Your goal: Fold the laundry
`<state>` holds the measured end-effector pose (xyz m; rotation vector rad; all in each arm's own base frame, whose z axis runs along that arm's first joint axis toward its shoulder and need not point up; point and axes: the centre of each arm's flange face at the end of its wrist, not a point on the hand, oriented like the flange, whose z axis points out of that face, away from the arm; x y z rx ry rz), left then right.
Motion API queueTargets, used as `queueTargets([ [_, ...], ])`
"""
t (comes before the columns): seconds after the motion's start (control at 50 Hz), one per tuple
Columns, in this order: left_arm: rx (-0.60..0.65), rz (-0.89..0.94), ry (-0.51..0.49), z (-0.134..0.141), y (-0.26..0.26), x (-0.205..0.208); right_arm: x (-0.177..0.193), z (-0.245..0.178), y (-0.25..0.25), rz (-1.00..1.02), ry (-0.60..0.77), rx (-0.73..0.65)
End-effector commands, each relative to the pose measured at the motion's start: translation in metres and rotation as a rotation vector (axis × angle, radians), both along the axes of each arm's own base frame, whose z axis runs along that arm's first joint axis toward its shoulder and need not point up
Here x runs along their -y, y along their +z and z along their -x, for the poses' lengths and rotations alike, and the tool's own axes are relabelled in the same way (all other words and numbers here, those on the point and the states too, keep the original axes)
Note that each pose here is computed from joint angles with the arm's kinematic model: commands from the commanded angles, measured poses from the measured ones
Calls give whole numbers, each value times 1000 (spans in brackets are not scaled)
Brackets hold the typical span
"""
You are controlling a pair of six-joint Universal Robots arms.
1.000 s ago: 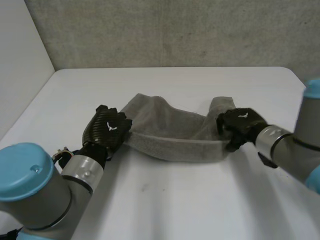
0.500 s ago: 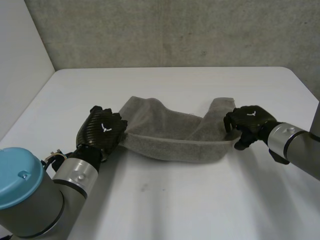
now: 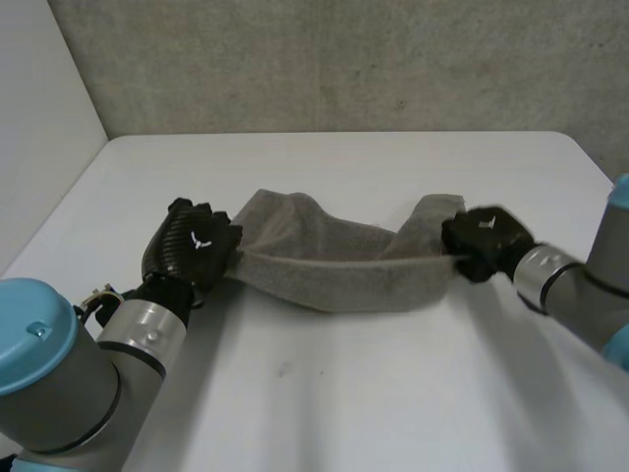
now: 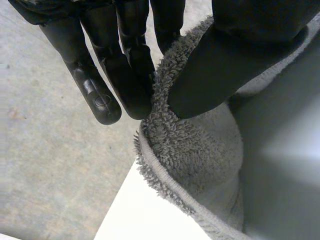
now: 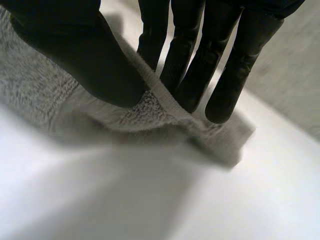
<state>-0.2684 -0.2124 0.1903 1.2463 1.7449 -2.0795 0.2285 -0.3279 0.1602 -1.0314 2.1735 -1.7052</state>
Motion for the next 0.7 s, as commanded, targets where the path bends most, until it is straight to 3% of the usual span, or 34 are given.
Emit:
queueTargets([
  [0.02,-72,144,-5,7,55,7,-17,5,126,202,-27,142],
  [0.18,-185,353,10,-1,173,5,-54,24,248,428,-42,97],
  [0.32,-185,356,16,-5,216,3,-64,31,276,499,-64,-23],
  [0.42,-93,194,21,1,184,23,-46,24,243,379,-47,-95],
  [0.6,85,-181,46,8,66,81,-10,-17,126,138,22,-372],
  [0.7,117,-250,18,19,28,100,11,-41,94,182,12,-386],
])
